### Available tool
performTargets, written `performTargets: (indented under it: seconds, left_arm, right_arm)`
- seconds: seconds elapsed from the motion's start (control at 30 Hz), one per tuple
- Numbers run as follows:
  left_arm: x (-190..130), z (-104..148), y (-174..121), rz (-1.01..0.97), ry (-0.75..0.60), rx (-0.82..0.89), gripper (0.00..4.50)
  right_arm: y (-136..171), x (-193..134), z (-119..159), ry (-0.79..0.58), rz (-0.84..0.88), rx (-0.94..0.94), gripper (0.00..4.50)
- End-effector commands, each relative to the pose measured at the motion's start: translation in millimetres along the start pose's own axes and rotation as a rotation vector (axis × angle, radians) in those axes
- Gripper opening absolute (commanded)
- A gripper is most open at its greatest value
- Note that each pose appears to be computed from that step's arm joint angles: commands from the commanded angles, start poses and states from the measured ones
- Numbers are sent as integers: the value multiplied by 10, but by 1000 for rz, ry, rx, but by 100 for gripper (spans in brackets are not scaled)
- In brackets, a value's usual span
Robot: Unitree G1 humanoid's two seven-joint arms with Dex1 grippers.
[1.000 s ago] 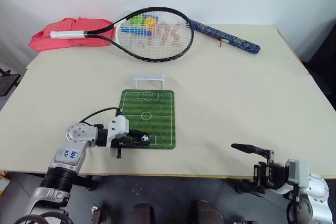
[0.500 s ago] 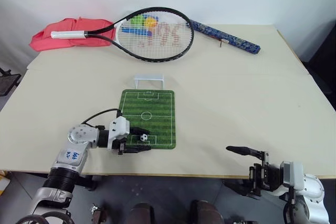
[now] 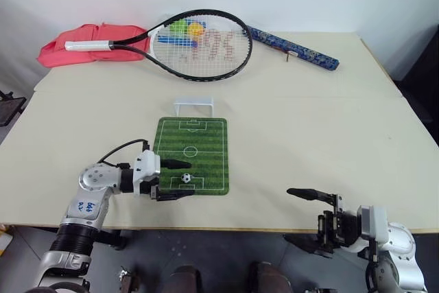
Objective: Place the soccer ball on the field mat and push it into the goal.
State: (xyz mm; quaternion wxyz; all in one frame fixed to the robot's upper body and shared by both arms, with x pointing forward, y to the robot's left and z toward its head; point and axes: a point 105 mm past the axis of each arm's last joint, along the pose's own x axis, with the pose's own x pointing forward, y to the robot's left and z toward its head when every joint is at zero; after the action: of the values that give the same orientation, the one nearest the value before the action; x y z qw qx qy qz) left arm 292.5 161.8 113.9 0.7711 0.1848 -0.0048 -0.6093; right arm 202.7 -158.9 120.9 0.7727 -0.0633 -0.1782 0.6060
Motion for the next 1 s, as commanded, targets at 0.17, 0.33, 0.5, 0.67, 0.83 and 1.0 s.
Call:
performTargets:
  seconds: [0.17, 0.33, 0.5, 0.67, 0.83, 1.0]
  left_arm:
    - [-617, 238, -158, 32, -5, -2, 367]
    - [-947, 2, -484, 6, 89, -122, 242]
    - [-899, -110, -618, 33, 63, -172, 78]
    - [-645, -23, -645, 18, -7, -164, 3]
    - [-240, 45, -471, -20, -57, -173, 3]
    - [-65, -17, -295, -10, -50, -176, 3]
  right_arm:
    - [-162, 199, 263, -38, 15, -53, 450]
    - [-312, 238, 360, -55, -7, -77, 450]
    - [-346, 298, 388, -55, 10, -92, 450]
    - [-362, 334, 397, -51, 17, -92, 450]
    - [-345, 318, 347, -22, 10, -90, 450]
    - [-332, 303, 327, -17, -12, -89, 450]
